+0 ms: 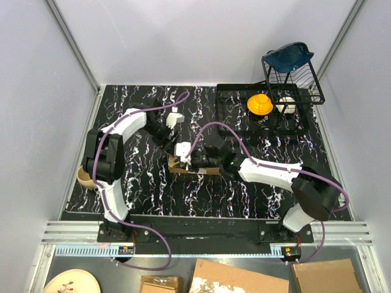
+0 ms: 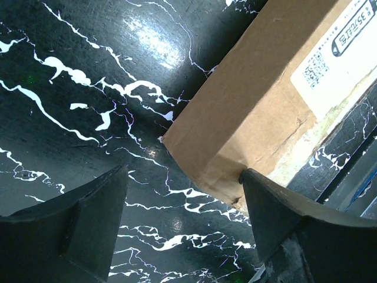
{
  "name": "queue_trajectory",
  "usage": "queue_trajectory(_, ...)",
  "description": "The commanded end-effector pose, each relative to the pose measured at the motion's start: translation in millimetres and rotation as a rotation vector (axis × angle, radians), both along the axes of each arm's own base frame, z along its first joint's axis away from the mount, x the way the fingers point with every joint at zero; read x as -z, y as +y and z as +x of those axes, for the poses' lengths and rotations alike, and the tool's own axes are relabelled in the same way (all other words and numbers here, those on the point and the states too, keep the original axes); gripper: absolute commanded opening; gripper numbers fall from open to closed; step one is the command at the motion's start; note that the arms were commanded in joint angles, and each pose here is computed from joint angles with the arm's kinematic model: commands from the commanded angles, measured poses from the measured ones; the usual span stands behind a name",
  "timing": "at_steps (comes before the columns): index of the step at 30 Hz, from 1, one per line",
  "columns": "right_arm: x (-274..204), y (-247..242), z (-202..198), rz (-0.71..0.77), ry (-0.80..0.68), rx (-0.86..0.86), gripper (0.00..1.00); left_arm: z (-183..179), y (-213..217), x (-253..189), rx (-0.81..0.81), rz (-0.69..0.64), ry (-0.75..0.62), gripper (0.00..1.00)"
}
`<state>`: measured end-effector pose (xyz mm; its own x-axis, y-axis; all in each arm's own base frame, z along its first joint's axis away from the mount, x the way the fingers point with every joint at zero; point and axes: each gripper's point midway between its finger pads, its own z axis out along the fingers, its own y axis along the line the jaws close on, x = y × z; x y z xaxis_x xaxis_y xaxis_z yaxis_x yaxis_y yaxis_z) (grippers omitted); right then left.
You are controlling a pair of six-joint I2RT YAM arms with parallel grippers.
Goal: Unpack the express box
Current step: Cut the express box at the center of the board.
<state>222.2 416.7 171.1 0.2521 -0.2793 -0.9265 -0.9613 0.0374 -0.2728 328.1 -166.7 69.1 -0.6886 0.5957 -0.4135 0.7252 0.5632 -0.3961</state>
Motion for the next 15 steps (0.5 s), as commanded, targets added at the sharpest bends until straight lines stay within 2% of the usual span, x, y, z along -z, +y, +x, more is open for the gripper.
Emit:
queue_trajectory(1, -8, -2, 14, 0.033, -0.02, 0.015, 0.0, 20, 4, 19, 0.07, 0.068, -0.077, 0.8)
queue_trajectory(7, -13, -2, 27, 0.062, -0.032, 0.038, 0.0, 24, 7, 24, 0.164, 0.086, -0.058, 0.76)
queue_trajectory(15, 0, 1, 30, 0.048, -0.006, 0.014, 0.0, 20, 8, 29, 0.167, 0.082, -0.052, 0.74)
